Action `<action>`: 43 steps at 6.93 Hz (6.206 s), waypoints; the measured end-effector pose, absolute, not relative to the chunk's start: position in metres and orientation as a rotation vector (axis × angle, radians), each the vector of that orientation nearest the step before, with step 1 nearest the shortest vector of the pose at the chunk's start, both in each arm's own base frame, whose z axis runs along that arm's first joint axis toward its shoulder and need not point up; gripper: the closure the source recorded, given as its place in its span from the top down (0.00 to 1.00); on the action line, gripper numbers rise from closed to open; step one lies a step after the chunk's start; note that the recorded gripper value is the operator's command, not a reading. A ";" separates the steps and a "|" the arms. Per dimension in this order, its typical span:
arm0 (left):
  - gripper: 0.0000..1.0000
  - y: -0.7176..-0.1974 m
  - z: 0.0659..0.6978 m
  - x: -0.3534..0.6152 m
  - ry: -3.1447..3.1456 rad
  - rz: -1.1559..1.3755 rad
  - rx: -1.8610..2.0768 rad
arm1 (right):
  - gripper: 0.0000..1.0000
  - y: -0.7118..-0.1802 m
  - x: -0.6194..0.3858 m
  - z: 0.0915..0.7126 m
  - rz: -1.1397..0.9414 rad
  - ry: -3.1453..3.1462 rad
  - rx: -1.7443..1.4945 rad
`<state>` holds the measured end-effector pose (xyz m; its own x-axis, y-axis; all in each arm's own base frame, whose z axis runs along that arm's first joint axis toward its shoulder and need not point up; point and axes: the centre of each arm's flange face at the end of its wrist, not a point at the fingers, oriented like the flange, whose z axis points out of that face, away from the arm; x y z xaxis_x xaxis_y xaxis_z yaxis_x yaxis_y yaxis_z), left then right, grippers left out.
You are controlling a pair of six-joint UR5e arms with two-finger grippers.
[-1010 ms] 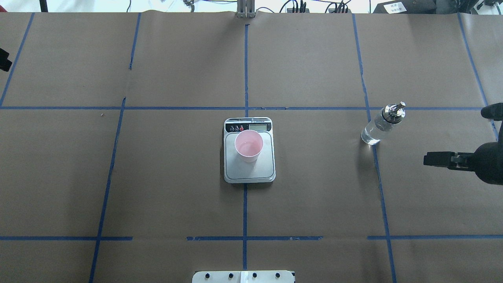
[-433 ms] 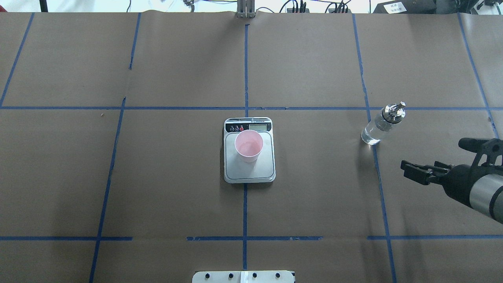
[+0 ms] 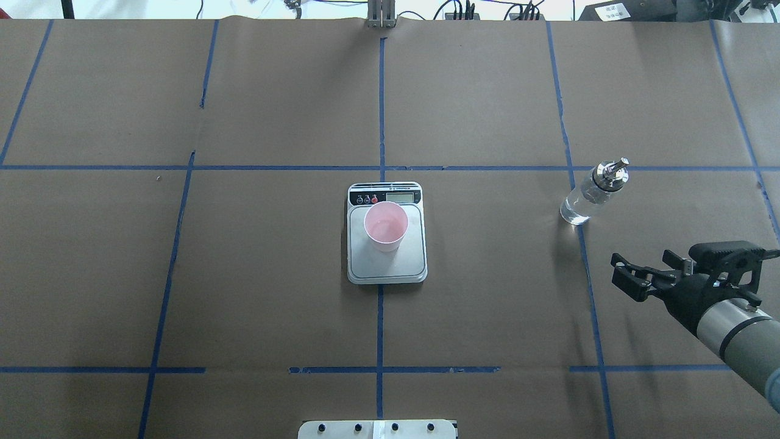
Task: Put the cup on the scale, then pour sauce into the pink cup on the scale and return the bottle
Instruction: 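Move the right gripper to the glass sauce bottle and grasp it, then lift the sauce bottle with the right gripper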
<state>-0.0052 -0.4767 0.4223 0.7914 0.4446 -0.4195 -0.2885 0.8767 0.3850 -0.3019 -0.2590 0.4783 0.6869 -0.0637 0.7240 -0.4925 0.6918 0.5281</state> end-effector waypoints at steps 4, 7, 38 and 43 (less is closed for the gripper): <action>1.00 -0.493 0.479 -0.019 0.510 0.429 0.361 | 1.00 -0.271 -0.346 0.499 0.251 -0.731 0.886; 1.00 -0.498 0.503 -0.037 0.490 0.446 0.384 | 1.00 -0.287 -0.355 0.493 0.225 -0.702 0.934; 1.00 -0.506 0.550 -0.057 0.493 0.383 0.340 | 0.00 -0.425 -0.349 0.367 0.129 -0.533 1.207; 1.00 -0.471 0.652 -0.050 0.643 0.321 0.140 | 0.00 -0.432 -0.384 0.289 -0.155 -0.363 1.344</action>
